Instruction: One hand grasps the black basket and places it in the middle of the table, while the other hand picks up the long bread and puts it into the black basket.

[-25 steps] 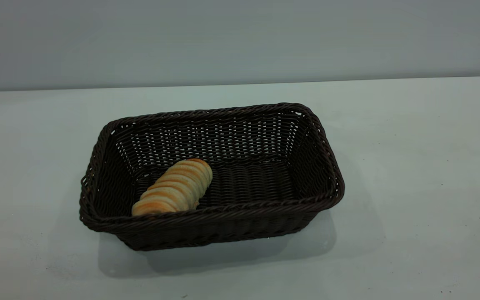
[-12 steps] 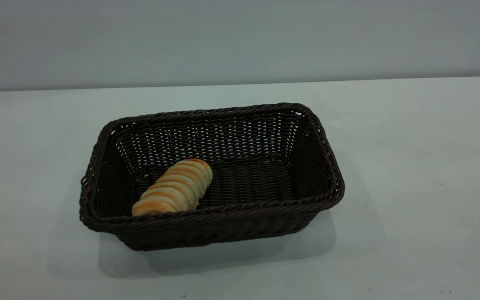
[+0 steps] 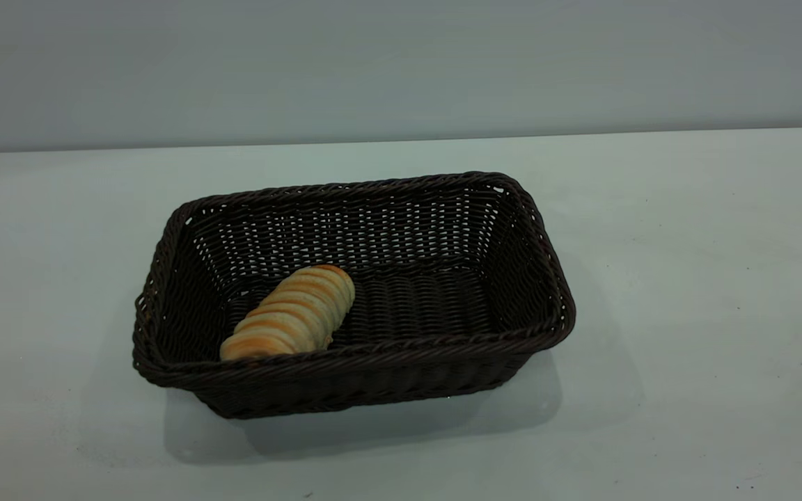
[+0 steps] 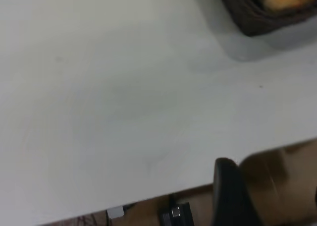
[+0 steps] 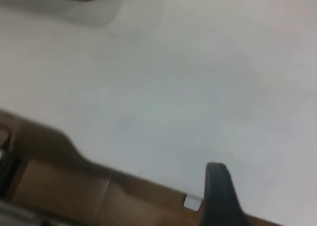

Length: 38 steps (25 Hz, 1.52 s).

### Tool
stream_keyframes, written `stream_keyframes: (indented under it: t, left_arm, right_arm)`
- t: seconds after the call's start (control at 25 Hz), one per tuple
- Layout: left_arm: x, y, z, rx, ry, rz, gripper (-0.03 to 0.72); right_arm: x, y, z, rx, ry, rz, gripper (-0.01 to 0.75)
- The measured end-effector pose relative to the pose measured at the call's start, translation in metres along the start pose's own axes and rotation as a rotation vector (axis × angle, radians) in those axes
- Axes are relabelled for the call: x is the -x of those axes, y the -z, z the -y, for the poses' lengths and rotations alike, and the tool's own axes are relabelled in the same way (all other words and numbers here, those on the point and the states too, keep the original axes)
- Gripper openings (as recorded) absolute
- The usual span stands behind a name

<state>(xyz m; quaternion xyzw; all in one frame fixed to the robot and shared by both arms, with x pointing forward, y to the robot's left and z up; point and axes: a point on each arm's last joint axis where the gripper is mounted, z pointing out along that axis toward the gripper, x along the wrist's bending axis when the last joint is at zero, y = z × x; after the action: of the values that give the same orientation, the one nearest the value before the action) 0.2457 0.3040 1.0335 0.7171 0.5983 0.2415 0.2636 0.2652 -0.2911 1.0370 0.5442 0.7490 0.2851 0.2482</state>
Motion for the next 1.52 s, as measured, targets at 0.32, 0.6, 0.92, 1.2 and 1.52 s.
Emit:
stream_keyframes:
  t: [0.32,0.6,0.92,1.2,1.52]
  left_arm:
    - [0.001,0.008,0.009,0.078,0.121,-0.115,0.449]
    - [0.002,0.015,0.018,0.158,0.121,-0.12,0.449]
    - [0.002,0.015,0.018,0.162,0.121,-0.12,0.449]
    - [0.002,0.015,0.018,0.162,0.121,-0.12,0.449]
    - [0.002,0.015,0.018,0.162,0.121,-0.12,0.449]
  right_arm:
    - [-0.001,0.017,0.014,0.145,-0.124,0.165,0.483]
    - [-0.005,0.025,0.023,0.222,-0.12,0.184,0.483]
    - [-0.005,0.025,0.023,0.222,-0.121,0.184,0.483]
    - [-0.005,0.025,0.023,0.223,-0.121,0.184,0.483]
    - [-0.005,0.025,0.023,0.223,-0.121,0.182,0.483]
